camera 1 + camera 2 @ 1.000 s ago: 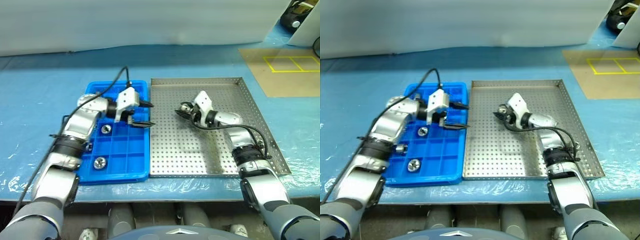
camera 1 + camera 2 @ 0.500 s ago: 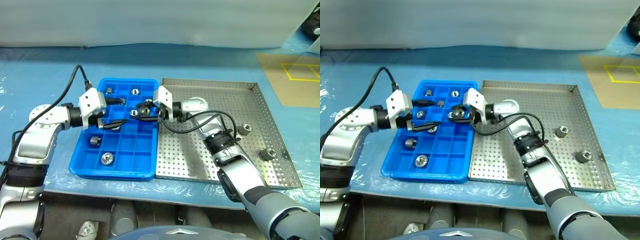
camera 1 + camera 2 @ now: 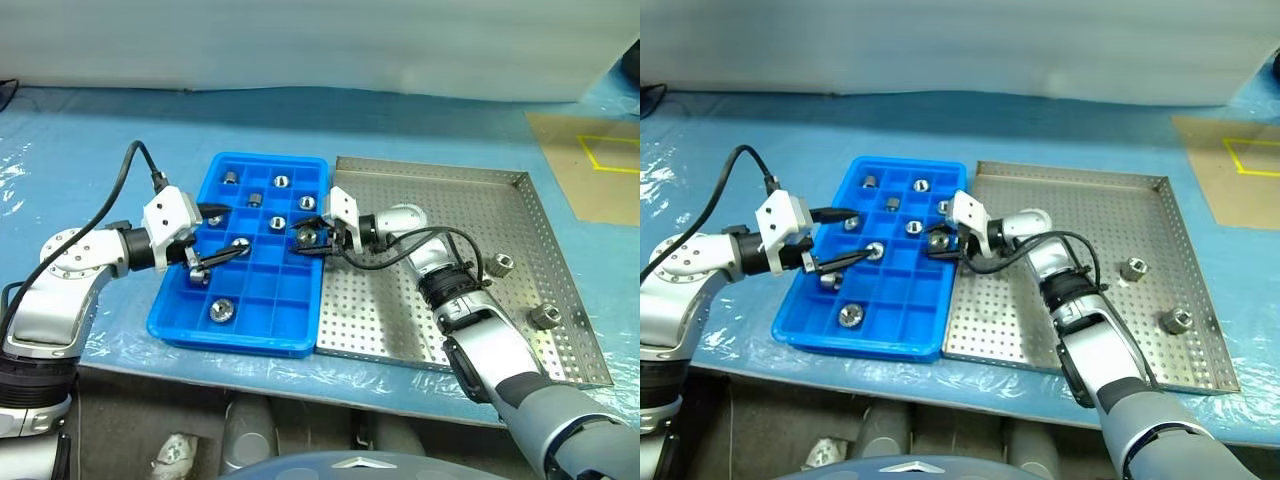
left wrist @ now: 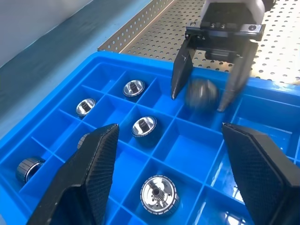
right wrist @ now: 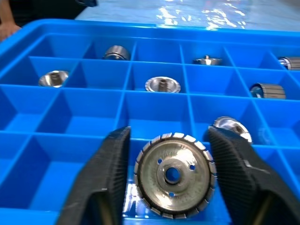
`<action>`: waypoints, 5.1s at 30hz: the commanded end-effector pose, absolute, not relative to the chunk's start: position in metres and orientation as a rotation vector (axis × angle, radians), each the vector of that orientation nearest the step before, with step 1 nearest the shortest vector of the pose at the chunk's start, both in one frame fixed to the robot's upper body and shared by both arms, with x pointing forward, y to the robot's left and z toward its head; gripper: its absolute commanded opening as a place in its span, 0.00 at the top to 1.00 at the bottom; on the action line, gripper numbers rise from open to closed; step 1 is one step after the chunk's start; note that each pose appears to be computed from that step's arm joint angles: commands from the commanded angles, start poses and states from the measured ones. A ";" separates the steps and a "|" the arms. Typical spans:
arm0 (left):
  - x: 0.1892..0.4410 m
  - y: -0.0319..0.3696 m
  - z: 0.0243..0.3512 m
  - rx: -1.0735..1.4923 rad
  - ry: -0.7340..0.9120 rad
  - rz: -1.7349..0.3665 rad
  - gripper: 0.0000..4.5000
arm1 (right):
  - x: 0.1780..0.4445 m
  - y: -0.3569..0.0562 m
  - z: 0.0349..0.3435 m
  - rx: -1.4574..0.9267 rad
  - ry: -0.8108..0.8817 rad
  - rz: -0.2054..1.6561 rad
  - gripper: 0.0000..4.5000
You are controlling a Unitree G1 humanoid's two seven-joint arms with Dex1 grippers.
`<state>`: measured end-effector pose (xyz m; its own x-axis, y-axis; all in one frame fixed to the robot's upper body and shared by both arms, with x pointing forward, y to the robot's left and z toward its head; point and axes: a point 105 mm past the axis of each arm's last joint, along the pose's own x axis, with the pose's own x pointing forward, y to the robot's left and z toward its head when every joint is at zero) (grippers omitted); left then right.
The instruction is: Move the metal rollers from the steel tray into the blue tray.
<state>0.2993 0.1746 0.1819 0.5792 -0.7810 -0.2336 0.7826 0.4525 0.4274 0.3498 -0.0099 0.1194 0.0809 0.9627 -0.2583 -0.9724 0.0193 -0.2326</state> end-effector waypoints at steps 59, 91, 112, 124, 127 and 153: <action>0.341 0.009 0.179 0.447 -0.214 -1.551 0.18 | 0.356 -0.270 0.058 -0.326 0.301 0.454 0.00; 0.324 0.122 0.204 0.514 -0.134 -1.361 0.18 | 0.360 -0.101 0.145 -0.435 -0.018 1.039 0.63; 0.264 0.179 0.189 0.525 0.045 -1.086 0.18 | 0.282 0.032 0.134 -0.540 -0.124 1.821 0.63; 0.258 0.178 0.188 0.527 0.049 -1.047 0.18 | 0.302 0.060 0.122 -0.521 -0.134 1.775 0.63; 0.259 0.179 0.188 0.532 0.052 -1.040 0.18 | 0.303 0.057 0.117 -0.524 -0.118 1.778 0.63; 0.278 0.163 0.188 0.524 0.008 -1.108 0.18 | 0.342 0.007 0.160 -0.466 -0.163 1.519 0.13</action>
<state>0.2772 0.1688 0.1809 0.4766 -0.8326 -0.2822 0.8565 0.3673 0.3627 0.3411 0.0129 0.1333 0.0489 0.9652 -0.2569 -0.9326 -0.0480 -0.3577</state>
